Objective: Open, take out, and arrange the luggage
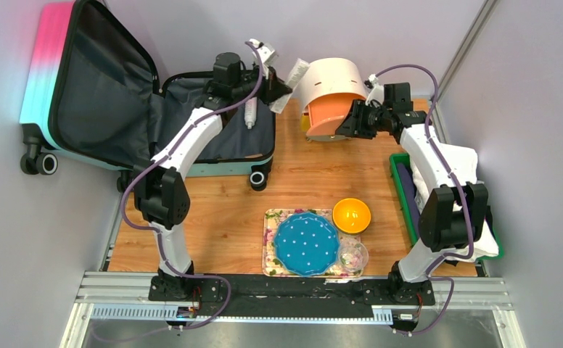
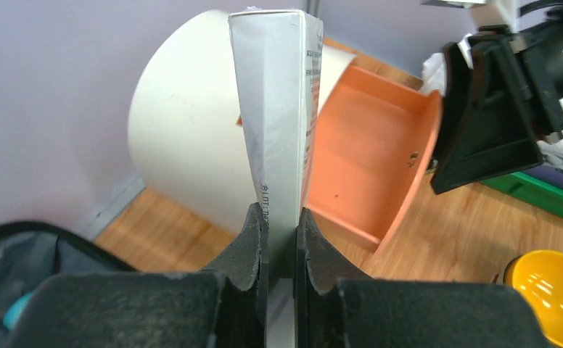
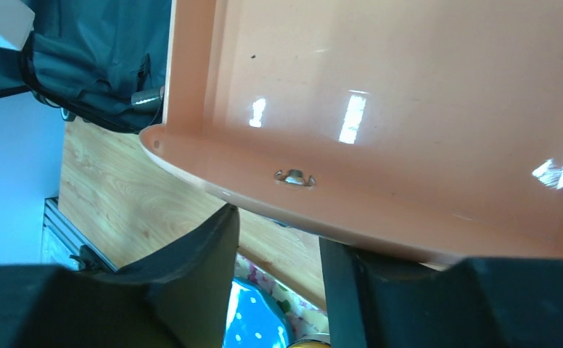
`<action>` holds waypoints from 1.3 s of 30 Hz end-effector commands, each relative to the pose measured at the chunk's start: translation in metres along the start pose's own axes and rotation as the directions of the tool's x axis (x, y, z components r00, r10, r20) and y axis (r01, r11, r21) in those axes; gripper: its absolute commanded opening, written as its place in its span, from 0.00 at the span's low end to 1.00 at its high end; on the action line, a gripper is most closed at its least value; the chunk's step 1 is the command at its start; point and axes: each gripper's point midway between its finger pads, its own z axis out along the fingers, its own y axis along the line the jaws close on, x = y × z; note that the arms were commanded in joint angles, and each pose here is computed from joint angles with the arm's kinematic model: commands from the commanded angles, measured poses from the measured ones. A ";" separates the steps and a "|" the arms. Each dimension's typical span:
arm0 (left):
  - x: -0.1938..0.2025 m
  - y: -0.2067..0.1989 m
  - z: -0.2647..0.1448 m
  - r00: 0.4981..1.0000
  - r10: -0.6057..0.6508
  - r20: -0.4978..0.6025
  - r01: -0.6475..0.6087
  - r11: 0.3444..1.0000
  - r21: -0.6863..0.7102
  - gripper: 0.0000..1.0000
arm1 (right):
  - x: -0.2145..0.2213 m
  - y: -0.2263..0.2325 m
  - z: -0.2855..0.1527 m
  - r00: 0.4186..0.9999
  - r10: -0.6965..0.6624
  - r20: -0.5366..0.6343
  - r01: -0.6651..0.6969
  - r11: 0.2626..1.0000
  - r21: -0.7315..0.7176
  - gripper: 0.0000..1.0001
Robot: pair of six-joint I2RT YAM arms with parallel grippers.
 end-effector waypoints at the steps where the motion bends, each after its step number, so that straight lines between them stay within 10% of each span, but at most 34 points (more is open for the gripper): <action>1: -0.030 -0.029 0.009 0.982 0.181 0.059 -0.185 0.979 0.081 0.00 | -0.004 0.009 -0.004 0.999 -0.038 0.021 0.038 0.999 -0.017 0.52; 18: -0.037 -0.105 0.000 0.942 0.278 0.186 -0.328 0.875 0.355 0.00 | -0.029 0.087 -0.121 0.918 -0.336 0.211 0.375 0.908 -0.186 0.71; 26: -0.008 -0.133 -0.014 0.825 0.531 0.192 -0.556 0.707 0.437 0.00 | -0.067 0.131 -0.177 0.570 -0.750 0.336 0.803 0.595 -0.031 0.72; 30: 0.008 -0.144 -0.015 0.680 0.702 0.212 -0.710 0.560 0.426 0.00 | -0.041 0.141 -0.177 0.471 -0.843 0.261 0.880 0.469 -0.073 0.73; 39: 0.002 -0.163 -0.023 0.635 0.734 0.238 -0.748 0.510 0.424 0.00 | 0.000 0.157 -0.143 0.330 -0.931 0.158 0.939 0.307 -0.156 0.74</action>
